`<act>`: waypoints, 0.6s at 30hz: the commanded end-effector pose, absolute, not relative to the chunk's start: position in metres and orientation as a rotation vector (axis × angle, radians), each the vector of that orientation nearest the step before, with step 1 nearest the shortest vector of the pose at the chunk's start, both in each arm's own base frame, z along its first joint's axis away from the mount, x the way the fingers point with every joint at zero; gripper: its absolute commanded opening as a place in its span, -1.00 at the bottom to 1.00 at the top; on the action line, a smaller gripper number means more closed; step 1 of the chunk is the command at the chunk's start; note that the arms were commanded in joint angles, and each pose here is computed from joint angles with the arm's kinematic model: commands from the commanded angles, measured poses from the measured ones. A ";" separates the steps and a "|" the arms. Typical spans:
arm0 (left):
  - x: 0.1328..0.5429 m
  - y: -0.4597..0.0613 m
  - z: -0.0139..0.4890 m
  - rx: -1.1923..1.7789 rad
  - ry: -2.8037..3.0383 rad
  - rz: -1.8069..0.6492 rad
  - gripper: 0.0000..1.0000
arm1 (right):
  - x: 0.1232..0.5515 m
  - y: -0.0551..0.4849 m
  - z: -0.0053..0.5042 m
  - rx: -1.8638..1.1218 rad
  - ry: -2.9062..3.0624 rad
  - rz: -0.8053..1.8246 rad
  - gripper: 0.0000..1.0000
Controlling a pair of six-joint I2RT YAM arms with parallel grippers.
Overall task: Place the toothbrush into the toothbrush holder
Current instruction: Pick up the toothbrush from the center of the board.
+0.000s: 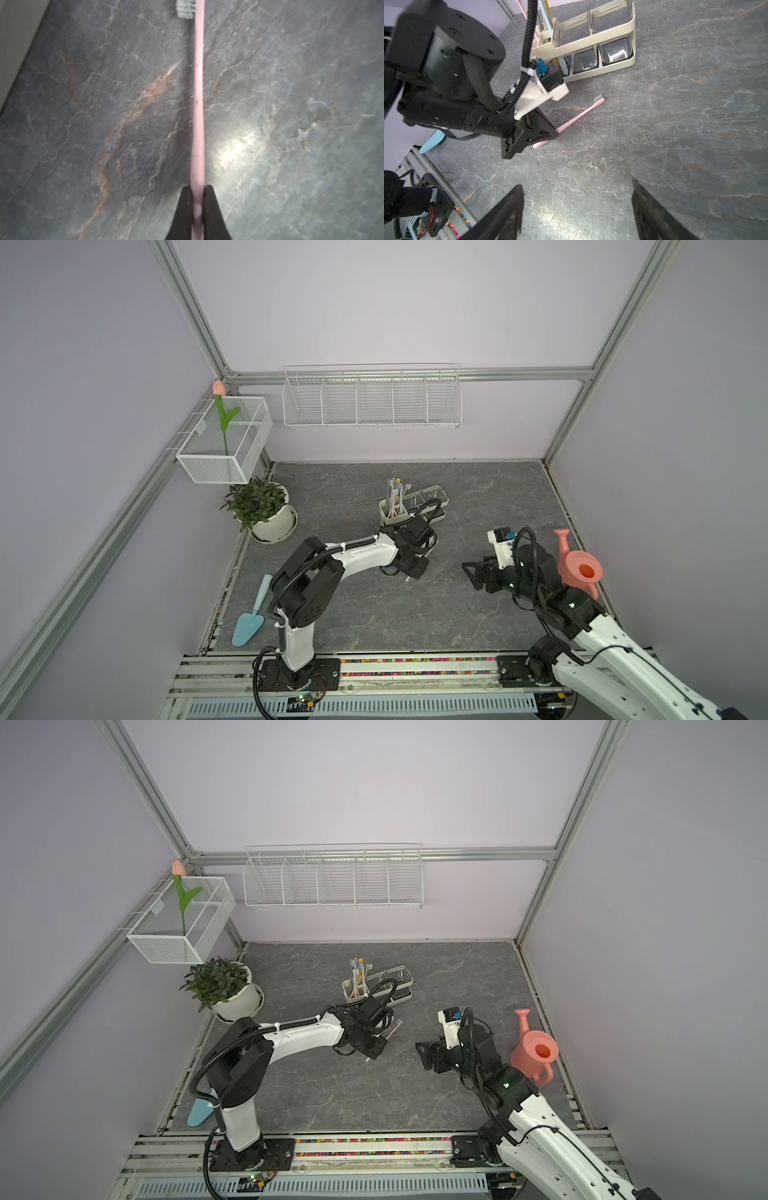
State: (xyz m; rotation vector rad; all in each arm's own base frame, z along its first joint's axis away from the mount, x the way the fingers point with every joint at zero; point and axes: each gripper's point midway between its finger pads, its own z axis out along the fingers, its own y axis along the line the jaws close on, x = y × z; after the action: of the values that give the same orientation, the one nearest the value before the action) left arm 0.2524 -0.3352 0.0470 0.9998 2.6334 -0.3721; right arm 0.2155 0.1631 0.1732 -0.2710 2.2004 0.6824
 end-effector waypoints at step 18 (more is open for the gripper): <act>0.234 -0.358 0.150 0.958 2.331 -0.704 -1.00 | 0.244 0.199 0.193 -0.171 2.056 0.933 0.36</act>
State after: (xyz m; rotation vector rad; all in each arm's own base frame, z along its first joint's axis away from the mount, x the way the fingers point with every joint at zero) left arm 0.2372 -0.3506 0.1350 0.9520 2.3971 -0.6517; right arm 0.2365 0.1920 0.1776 -0.1978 2.1302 0.8622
